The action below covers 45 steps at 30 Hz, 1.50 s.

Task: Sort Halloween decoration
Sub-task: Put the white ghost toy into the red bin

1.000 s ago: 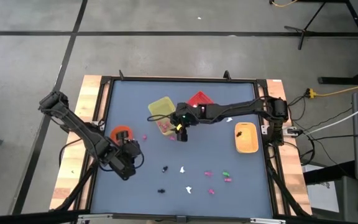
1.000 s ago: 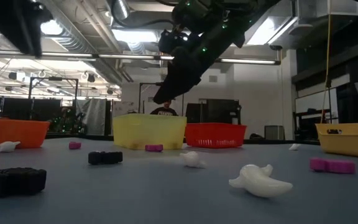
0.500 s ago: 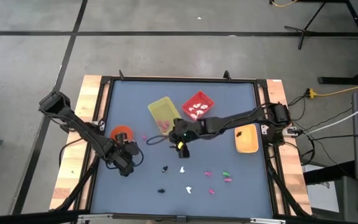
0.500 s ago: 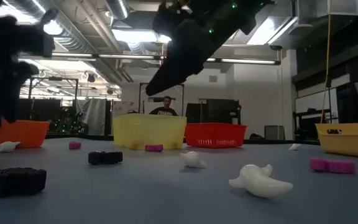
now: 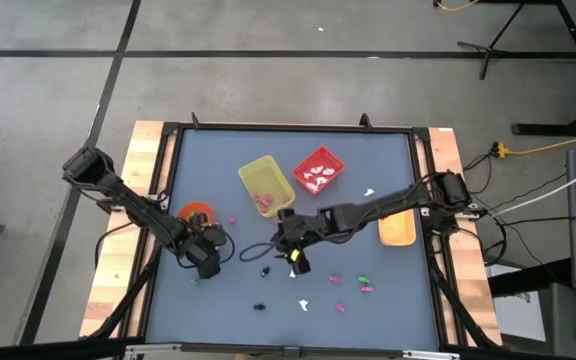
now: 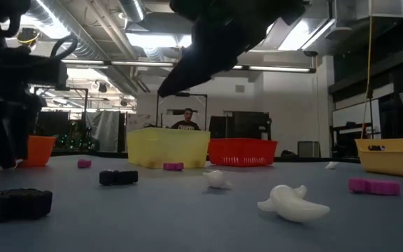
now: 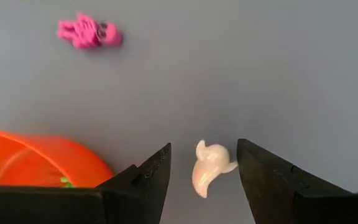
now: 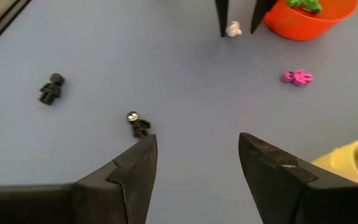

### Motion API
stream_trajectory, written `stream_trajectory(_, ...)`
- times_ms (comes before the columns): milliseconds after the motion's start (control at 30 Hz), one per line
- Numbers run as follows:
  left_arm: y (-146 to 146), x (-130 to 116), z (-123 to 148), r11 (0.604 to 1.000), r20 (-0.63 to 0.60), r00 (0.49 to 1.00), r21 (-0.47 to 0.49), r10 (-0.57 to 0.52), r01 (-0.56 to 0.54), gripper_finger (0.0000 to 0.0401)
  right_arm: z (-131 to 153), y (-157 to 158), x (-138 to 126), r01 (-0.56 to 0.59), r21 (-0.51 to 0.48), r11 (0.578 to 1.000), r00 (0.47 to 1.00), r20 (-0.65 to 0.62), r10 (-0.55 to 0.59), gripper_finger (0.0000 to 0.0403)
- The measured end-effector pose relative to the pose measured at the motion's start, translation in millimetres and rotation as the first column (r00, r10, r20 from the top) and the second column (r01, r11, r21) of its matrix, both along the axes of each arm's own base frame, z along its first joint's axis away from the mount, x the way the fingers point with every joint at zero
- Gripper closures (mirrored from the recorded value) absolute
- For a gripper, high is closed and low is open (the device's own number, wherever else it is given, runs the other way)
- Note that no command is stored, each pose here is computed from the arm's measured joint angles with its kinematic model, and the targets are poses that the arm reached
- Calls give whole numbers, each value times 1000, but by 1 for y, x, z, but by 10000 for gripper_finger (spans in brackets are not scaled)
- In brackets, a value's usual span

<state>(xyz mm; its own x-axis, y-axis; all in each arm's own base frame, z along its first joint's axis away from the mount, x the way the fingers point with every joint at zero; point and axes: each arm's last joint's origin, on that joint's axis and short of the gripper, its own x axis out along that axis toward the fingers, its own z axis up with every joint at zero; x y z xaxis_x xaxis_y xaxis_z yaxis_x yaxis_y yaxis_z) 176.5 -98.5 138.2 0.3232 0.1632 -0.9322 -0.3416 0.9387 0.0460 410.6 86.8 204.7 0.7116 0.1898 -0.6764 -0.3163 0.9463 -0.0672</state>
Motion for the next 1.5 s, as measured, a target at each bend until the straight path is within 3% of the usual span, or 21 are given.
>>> stream_trajectory(467,2,-4,-5,999,-35,999,-35,23,-24,239,0,14,-3,-1,-34,999,1000,6,2,178)
stream_trajectory(900,2,-4,-5,999,-36,999,-38,21,-23,302,0,14,-3,1,-35,999,1000,6,-1,178)
stream_trajectory(1500,2,-4,-5,999,-39,999,-35,20,-22,358,0,14,-3,2,-35,999,1000,6,-1,178)
